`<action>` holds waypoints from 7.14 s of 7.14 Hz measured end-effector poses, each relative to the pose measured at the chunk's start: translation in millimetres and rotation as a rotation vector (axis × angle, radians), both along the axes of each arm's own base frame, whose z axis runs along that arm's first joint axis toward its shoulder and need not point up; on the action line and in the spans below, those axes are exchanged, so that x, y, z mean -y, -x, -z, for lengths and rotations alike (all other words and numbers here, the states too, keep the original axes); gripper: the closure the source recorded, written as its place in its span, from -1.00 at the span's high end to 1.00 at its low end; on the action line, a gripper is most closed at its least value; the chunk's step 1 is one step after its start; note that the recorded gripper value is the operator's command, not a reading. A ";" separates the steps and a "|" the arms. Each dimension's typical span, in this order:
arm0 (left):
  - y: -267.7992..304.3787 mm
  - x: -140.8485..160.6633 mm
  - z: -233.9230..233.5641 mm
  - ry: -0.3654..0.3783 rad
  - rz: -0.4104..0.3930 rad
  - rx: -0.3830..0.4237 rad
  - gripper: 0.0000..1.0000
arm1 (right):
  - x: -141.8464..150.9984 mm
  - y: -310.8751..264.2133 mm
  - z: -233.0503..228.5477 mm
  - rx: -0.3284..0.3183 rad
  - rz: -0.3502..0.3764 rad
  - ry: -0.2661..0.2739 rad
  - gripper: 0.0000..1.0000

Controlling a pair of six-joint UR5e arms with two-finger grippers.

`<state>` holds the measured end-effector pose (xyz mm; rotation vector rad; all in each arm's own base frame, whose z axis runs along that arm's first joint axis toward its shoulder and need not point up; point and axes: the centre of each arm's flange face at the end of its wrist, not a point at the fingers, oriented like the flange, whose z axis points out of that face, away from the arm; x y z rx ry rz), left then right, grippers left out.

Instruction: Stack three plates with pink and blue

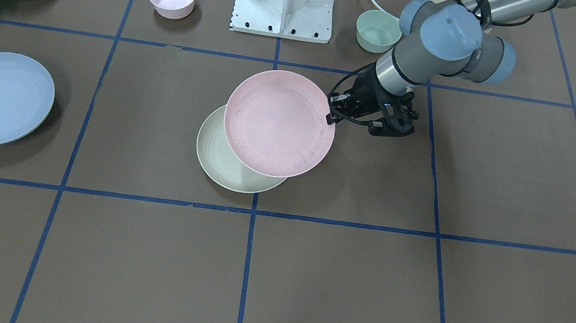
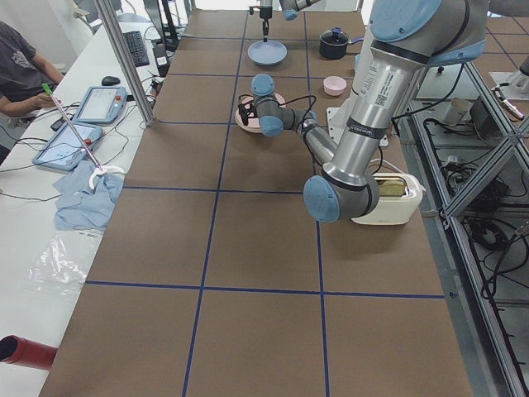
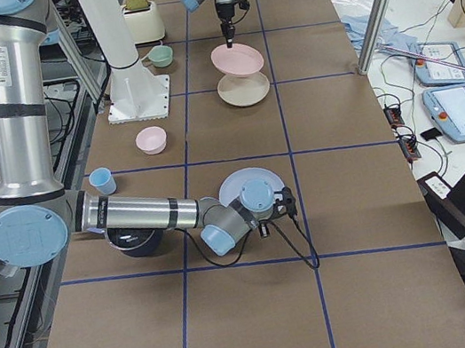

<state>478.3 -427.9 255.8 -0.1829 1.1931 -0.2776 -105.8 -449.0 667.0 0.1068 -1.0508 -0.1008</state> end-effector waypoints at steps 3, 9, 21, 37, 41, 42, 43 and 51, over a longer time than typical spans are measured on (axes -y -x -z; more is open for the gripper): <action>-33.0 3.7 13.5 0.006 0.032 0.004 -1.00 | 8.6 -8.9 20.9 0.070 -0.005 0.023 -1.00; -55.0 22.0 1.2 -0.036 0.073 -0.001 1.00 | 17.3 -12.6 49.7 0.119 -0.022 0.036 -1.00; 174.5 59.3 -91.8 -0.440 0.042 0.287 1.00 | 35.2 312.5 371.3 0.058 -0.102 0.138 -1.00; 430.6 86.8 -270.5 -0.738 -0.169 0.569 1.00 | 93.9 -1.7 143.5 -0.255 0.066 -0.090 1.00; 534.0 66.8 -348.8 -0.762 -0.198 0.568 1.00 | 65.1 -100.7 70.8 -0.339 0.181 -0.074 1.00; 538.4 63.1 -362.7 -0.750 -0.197 0.567 1.00 | 62.5 -115.9 64.3 -0.346 0.163 -0.064 1.00; 540.9 59.2 -380.8 -0.720 -0.203 0.574 1.00 | 60.5 -132.8 56.1 -0.352 0.135 -0.043 1.00; 535.7 46.2 -388.1 -0.430 -0.189 0.466 1.00 | 26.2 -182.5 -4.3 -0.238 -0.036 0.210 1.00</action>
